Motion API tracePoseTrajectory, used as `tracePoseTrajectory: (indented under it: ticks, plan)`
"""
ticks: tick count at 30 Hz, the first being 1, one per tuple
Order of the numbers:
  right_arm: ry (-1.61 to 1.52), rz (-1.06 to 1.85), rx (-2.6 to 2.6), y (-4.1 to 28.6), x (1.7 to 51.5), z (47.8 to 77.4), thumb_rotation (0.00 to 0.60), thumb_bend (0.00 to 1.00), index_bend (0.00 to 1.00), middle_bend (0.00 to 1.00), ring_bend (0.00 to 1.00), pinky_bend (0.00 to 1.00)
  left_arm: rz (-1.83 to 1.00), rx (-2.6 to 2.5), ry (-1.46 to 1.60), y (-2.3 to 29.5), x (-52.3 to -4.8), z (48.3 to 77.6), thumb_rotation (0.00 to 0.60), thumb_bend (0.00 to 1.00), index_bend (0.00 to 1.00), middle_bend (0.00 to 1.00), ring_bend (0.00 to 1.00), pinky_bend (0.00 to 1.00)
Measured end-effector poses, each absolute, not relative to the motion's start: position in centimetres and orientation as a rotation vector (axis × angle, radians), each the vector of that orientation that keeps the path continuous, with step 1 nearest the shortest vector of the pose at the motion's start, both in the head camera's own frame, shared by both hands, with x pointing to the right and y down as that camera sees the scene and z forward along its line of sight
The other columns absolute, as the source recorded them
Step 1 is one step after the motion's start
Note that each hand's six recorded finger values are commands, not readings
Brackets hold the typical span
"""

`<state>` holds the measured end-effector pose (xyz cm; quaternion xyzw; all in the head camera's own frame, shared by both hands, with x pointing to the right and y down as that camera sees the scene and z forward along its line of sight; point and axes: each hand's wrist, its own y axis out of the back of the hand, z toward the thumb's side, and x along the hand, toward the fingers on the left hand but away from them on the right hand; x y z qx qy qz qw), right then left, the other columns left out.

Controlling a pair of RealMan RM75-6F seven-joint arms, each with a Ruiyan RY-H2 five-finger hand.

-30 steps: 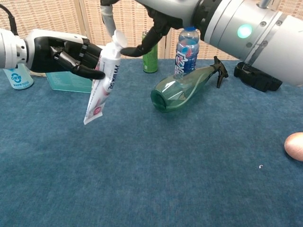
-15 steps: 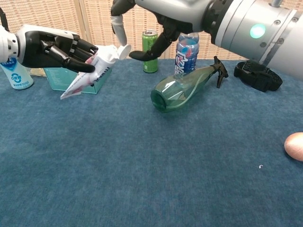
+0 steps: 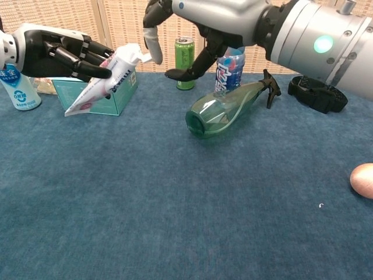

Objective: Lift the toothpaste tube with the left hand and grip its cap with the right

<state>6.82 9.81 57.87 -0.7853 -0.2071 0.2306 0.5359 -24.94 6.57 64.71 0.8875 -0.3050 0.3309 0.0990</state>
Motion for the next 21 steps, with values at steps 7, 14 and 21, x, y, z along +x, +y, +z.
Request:
tracePoseTrajectory:
  ticks: [7,14,21]
  plan:
    - [-0.551,0.520,-1.824,9.0,8.5,55.9,0.600,0.24,0.62,0.40,0.14,0.20,1.101,2.719,-0.878,6.8,-25.7,65.1,0.600,0.45,0.58,0.61,0.38,0.34]
    - [-0.597,0.539,-1.743,7.9,11.7,53.4,0.600,0.23,0.62,0.40,0.15,0.20,1.314,2.885,-0.857,7.5,-26.6,65.9,0.600,0.45,0.57,0.60,0.38,0.34]
    - [-0.631,0.605,-1.703,7.5,14.9,52.3,0.600,0.23,0.62,0.39,0.15,0.20,1.609,3.017,-0.820,8.6,-27.1,67.5,0.600,0.45,0.55,0.60,0.38,0.34]
